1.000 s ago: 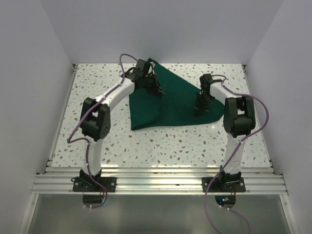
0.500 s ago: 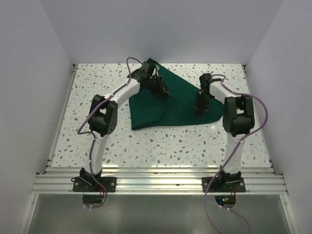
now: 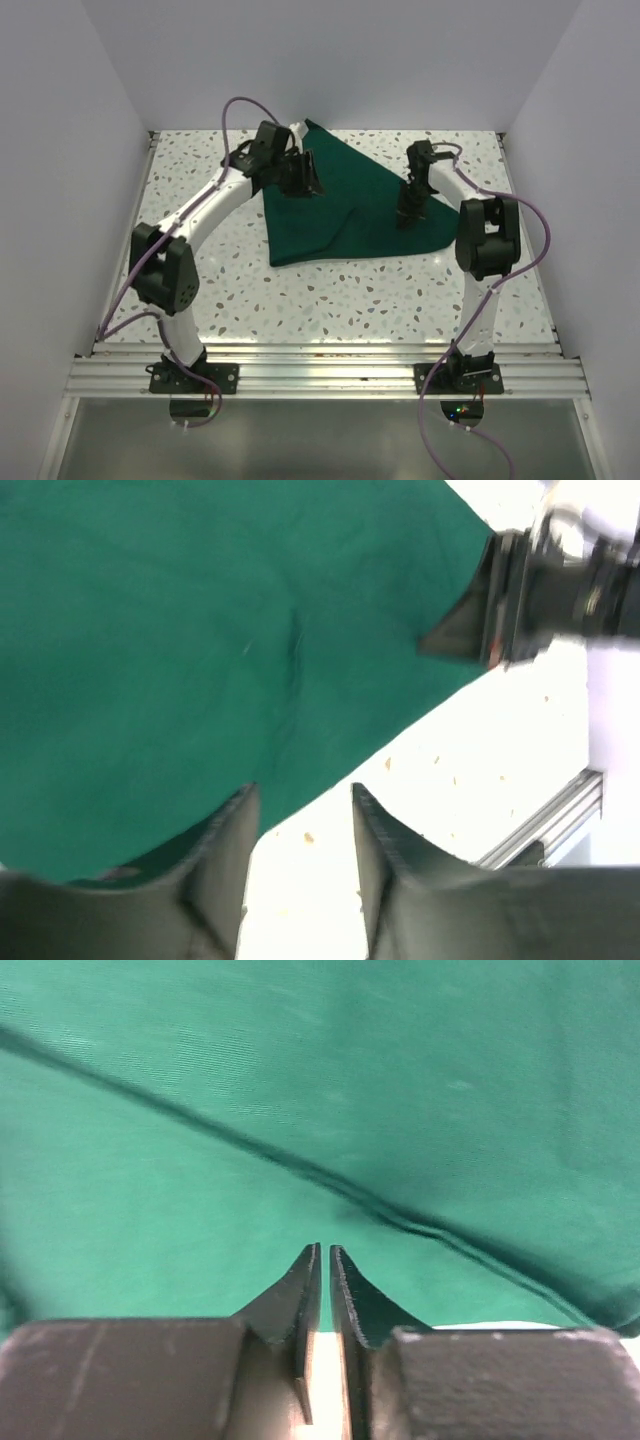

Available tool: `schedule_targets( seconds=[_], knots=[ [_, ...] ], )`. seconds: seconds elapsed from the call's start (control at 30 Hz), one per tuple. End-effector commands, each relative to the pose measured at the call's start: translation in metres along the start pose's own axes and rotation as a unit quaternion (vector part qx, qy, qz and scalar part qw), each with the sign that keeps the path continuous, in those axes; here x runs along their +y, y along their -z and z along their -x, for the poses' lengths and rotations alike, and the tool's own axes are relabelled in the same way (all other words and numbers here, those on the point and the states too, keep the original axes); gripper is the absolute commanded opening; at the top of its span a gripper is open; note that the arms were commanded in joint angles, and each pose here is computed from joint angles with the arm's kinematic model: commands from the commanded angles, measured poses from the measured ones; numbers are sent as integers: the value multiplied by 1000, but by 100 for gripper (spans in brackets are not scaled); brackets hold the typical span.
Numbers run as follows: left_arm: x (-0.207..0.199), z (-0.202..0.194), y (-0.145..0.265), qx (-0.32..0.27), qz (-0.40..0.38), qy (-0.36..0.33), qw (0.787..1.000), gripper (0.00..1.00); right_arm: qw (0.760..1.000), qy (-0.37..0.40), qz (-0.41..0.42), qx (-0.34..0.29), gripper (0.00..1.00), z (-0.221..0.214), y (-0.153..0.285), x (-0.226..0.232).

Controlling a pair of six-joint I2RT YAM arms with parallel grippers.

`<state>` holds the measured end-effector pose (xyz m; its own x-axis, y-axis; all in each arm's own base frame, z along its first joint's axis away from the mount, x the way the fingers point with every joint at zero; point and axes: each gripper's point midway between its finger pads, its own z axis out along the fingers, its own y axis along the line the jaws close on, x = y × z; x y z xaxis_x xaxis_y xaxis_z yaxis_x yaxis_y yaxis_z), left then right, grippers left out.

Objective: Prepare the surgical pack

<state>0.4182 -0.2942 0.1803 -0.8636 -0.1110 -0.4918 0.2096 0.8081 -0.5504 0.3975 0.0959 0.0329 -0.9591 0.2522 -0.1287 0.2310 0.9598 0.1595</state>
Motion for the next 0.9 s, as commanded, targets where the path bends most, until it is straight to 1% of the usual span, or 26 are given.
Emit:
schedule_targets(
  seconds=[0.0,0.03,0.07,0.13,0.2,0.23,0.3,0.33,0.4,0.43,0.47,0.5,0.53,0.57,0.63,0.67,0.7,0.77,0.8,0.87],
  knots=[
    [23,-20,19,-15,13,-53,998,42,996,24,67,-48,14,18,49,50],
    [36,-40,15,7,21,-49,999,40,995,27,82,-57,16,24,57,62],
    [39,-47,13,15,18,-49,998,35,995,22,78,-52,16,23,59,60],
    [39,-58,10,31,1,-63,998,33,997,7,63,-53,18,30,61,49],
    [35,-56,10,29,-9,-76,997,32,998,10,29,-62,28,33,65,29],
    [28,-51,10,23,-23,-84,996,33,998,3,10,-68,35,34,68,14],
    [14,-43,10,13,-39,-104,994,34,998,-7,11,-69,36,32,69,2],
    [13,-44,3,17,-41,-106,993,35,997,-17,12,-70,37,29,68,-7],
    [-5,-42,-4,14,-60,-117,991,34,997,-30,-3,-71,33,27,68,-22],
    [-5,-46,-16,22,-57,-112,992,28,997,-36,-12,-65,29,22,65,-29],
    [-7,-45,-22,20,-48,-107,993,26,997,-40,-17,-65,22,20,66,-35],
    [-22,-46,-26,18,-53,-116,992,26,997,-46,-20,-65,22,19,66,-40],
    [-24,-53,-37,27,-48,-119,991,25,996,-60,-26,-60,21,16,64,-52],
    [-26,-54,-43,23,-35,-123,992,24,995,-70,-27,-58,21,16,63,-59],
    [-46,-66,-55,29,-44,-135,989,24,992,-109,-32,-60,21,17,65,-83],
    [-52,-68,-59,29,-43,-140,989,21,990,-122,-34,-66,25,19,66,-91],
    [-70,-75,-62,32,-51,-150,987,19,986,-142,-38,-81,31,24,73,-104],
    [-71,-86,-78,45,-33,-155,986,15,981,-157,-42,-103,45,33,77,-115],
    [-82,-96,-87,54,-34,-165,984,14,979,-163,-39,-113,46,38,80,-119],
    [-85,-101,-98,52,-17,-175,983,13,977,-166,-39,-124,52,45,81,-122]
  ],
)
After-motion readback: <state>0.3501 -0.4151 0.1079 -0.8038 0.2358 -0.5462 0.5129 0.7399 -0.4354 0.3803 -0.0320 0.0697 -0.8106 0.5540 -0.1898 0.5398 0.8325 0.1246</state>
